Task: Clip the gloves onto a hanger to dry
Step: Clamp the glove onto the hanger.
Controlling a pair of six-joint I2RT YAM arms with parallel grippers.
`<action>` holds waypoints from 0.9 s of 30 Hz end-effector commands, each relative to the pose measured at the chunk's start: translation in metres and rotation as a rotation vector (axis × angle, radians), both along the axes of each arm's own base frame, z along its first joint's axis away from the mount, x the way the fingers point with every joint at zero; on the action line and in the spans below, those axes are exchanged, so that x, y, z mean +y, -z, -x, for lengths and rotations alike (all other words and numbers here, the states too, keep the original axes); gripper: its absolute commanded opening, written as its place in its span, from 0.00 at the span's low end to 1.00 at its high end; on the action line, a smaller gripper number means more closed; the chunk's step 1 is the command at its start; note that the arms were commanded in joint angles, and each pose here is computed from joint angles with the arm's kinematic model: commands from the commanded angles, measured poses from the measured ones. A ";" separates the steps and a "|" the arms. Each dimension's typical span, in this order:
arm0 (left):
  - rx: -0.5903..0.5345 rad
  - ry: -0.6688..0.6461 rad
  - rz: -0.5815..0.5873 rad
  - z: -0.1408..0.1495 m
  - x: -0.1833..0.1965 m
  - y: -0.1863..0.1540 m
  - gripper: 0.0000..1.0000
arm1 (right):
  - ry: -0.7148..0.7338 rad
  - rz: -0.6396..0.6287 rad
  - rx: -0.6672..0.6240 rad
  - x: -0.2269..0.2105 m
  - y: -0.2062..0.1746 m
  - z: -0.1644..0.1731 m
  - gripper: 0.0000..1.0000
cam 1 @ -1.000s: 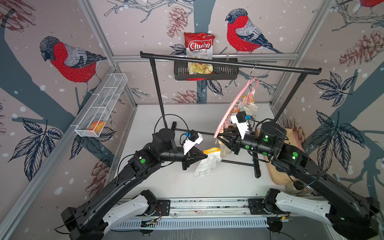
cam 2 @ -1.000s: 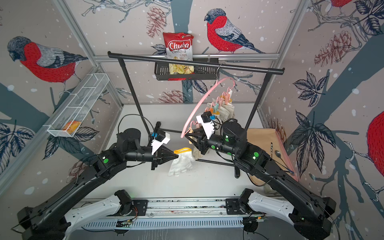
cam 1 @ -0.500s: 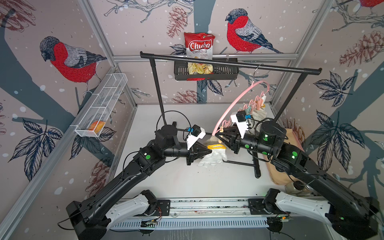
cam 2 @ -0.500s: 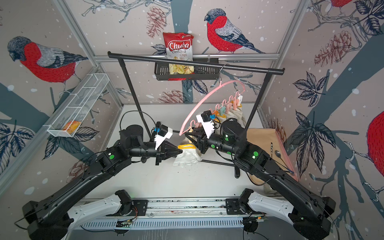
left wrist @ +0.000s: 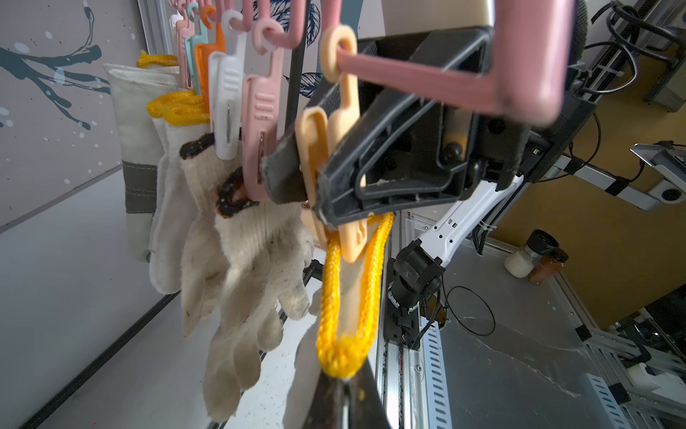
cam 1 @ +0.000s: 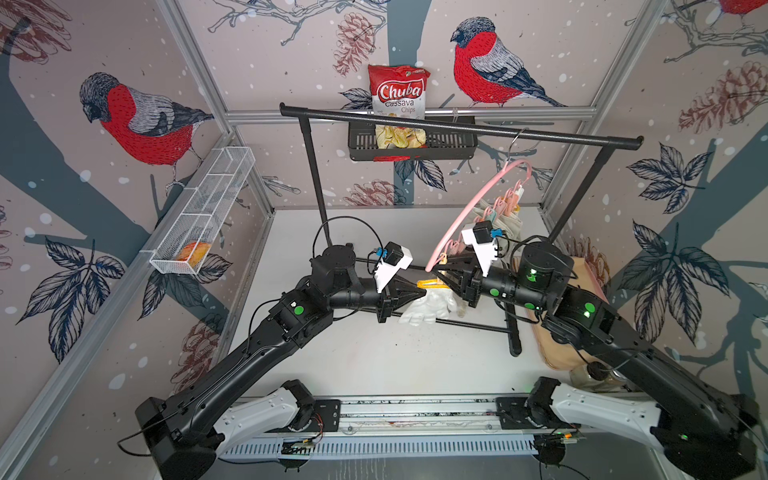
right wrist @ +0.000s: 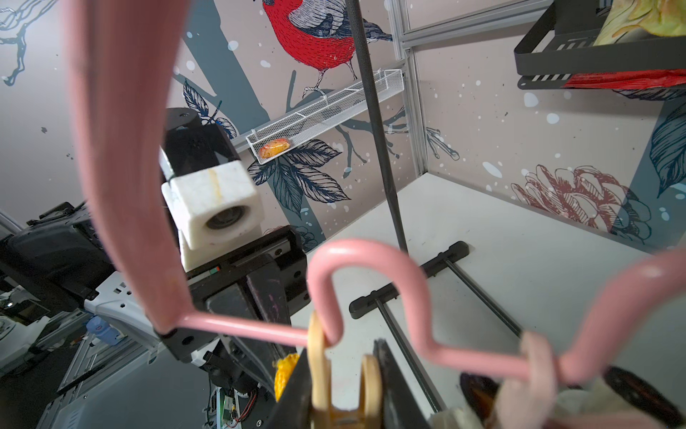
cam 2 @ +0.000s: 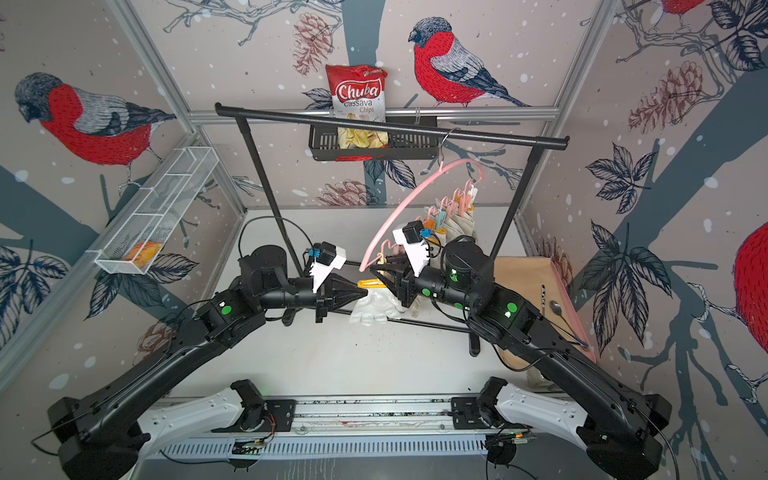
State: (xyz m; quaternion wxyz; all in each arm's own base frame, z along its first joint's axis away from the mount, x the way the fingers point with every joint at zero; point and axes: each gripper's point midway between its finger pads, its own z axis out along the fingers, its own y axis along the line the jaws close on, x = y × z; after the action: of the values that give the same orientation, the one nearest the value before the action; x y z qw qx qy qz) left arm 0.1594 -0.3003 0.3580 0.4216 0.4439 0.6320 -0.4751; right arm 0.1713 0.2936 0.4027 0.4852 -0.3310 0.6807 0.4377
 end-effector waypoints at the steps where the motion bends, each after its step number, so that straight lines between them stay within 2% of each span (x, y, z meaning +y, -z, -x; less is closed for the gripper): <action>1: -0.050 0.005 0.039 -0.001 -0.002 -0.015 0.00 | -0.009 -0.043 -0.023 0.001 -0.012 0.001 0.19; 9: -0.070 -0.003 0.042 -0.003 -0.002 -0.022 0.00 | -0.007 -0.041 -0.020 0.000 -0.011 0.000 0.19; 17: -0.027 0.000 -0.010 -0.003 -0.002 0.007 0.00 | 0.003 -0.062 -0.035 -0.003 -0.020 0.000 0.19; 27: -0.039 -0.009 0.004 -0.008 -0.005 0.005 0.00 | -0.005 -0.058 -0.021 -0.003 -0.017 0.001 0.19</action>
State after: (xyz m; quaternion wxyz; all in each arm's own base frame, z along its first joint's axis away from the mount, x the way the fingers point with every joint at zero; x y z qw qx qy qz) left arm 0.1640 -0.3025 0.3373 0.4094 0.4464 0.6459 -0.4647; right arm 0.1714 0.2906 0.4078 0.4897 -0.3289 0.6758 0.4419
